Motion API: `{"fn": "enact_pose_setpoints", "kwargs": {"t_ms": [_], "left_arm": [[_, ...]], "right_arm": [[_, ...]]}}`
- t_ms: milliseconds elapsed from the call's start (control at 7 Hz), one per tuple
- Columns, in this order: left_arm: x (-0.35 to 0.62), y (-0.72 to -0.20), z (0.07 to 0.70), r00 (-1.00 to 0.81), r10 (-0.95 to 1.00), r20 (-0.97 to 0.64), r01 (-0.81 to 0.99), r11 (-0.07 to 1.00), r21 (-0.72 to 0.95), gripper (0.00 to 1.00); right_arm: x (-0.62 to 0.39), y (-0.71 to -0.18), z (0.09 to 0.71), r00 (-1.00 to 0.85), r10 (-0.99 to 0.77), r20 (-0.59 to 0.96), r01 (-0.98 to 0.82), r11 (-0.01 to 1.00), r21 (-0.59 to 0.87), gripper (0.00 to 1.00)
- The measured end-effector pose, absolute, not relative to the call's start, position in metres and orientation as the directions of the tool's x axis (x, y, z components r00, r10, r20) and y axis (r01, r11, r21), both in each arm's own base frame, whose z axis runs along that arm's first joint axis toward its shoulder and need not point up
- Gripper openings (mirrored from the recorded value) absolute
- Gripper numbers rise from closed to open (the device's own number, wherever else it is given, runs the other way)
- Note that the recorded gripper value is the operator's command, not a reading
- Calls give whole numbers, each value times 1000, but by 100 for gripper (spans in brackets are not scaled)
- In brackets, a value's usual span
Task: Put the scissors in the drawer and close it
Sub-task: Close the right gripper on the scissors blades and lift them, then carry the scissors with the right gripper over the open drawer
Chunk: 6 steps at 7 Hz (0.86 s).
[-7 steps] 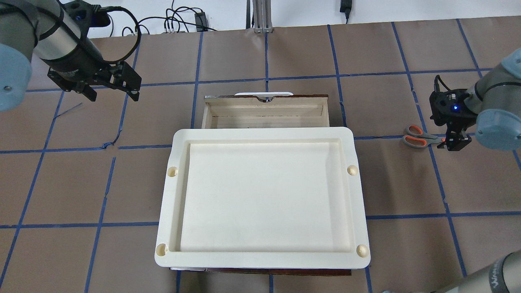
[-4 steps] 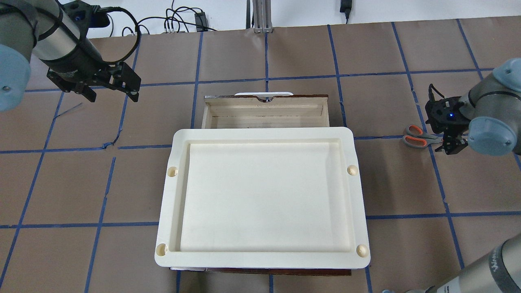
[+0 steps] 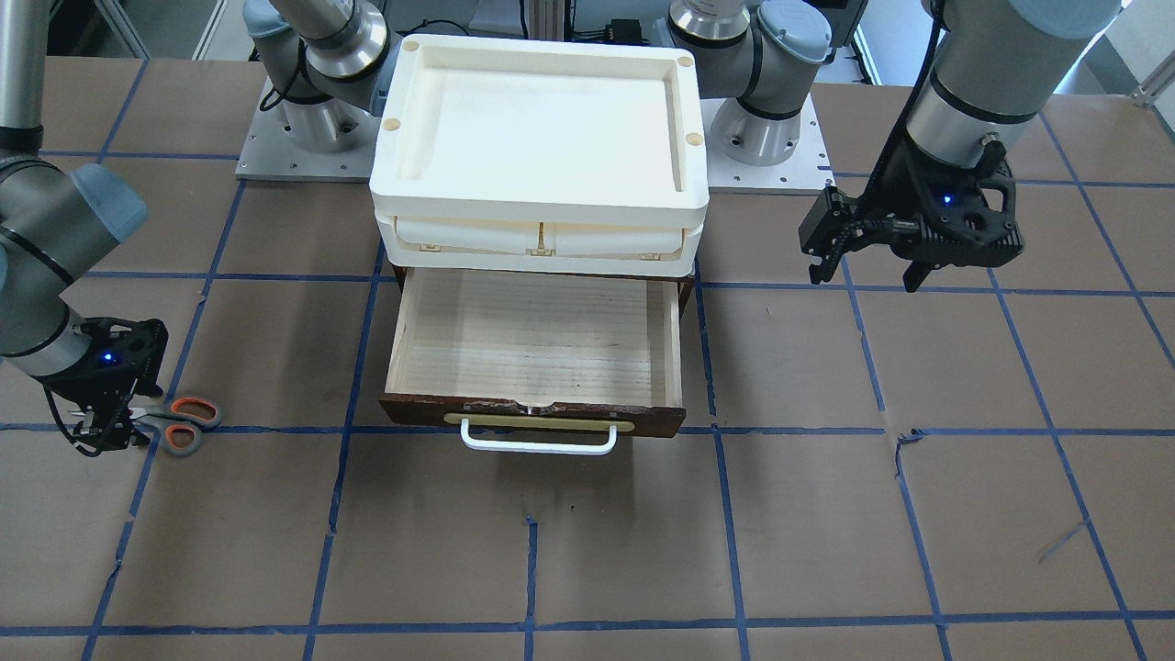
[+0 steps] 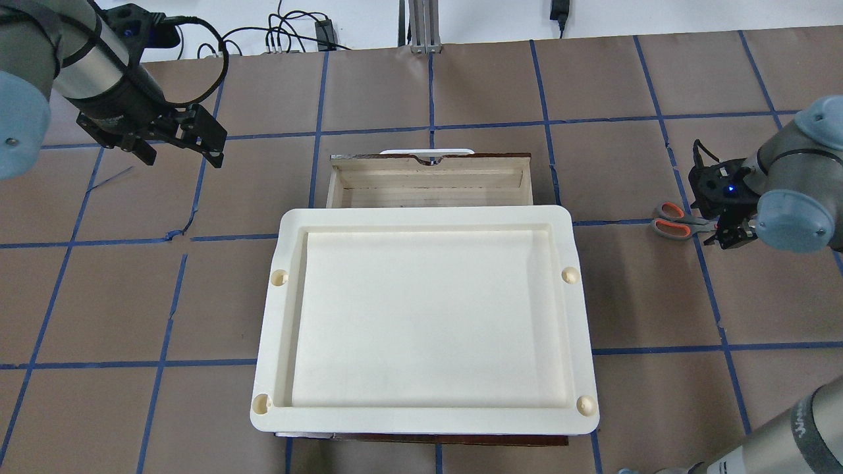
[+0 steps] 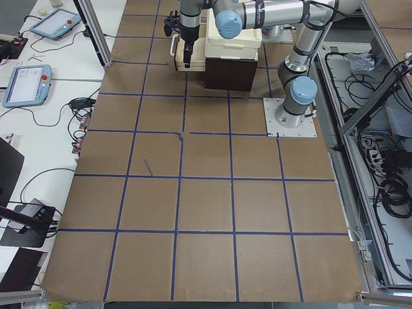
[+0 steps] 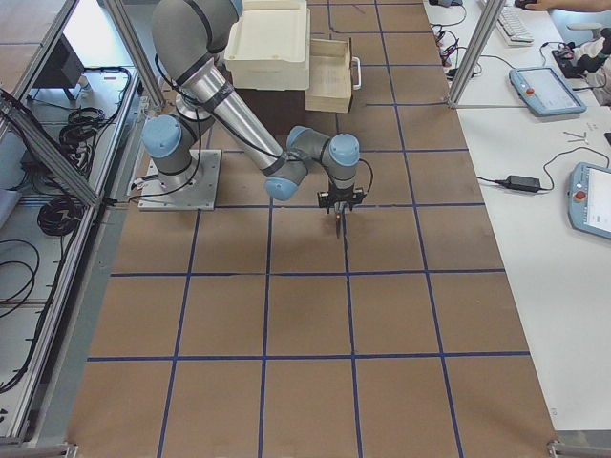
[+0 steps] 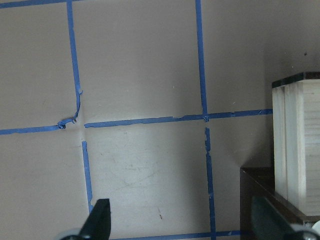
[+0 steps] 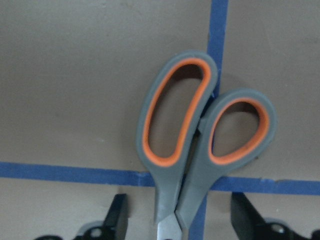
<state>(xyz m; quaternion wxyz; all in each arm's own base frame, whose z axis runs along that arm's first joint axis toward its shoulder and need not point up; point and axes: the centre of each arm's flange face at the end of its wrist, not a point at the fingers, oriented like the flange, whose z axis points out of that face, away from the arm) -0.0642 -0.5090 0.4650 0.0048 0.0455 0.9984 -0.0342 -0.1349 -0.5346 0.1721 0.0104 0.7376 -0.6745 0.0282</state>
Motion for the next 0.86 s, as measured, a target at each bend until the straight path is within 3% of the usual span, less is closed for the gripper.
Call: {"fn": "enact_pose_setpoints", "kwargs": {"t_ms": [143,286,857], "left_arm": [[-64,-509,465,-996,86,-12,86,994,-66,100],[-64,-509,465,-997,72,-12,72,995,-66,100],[-63,-509,464,-999,43,-10,44,997,-66,100]], "right_arm": [[-135,-535,173,88,-994,57,-996,-89,-23,18],[-135,-535,173,88,-994,59,-996,-89,-22,10],[-120,-550,215,58,-986,157,-998,-56,19,4]]}}
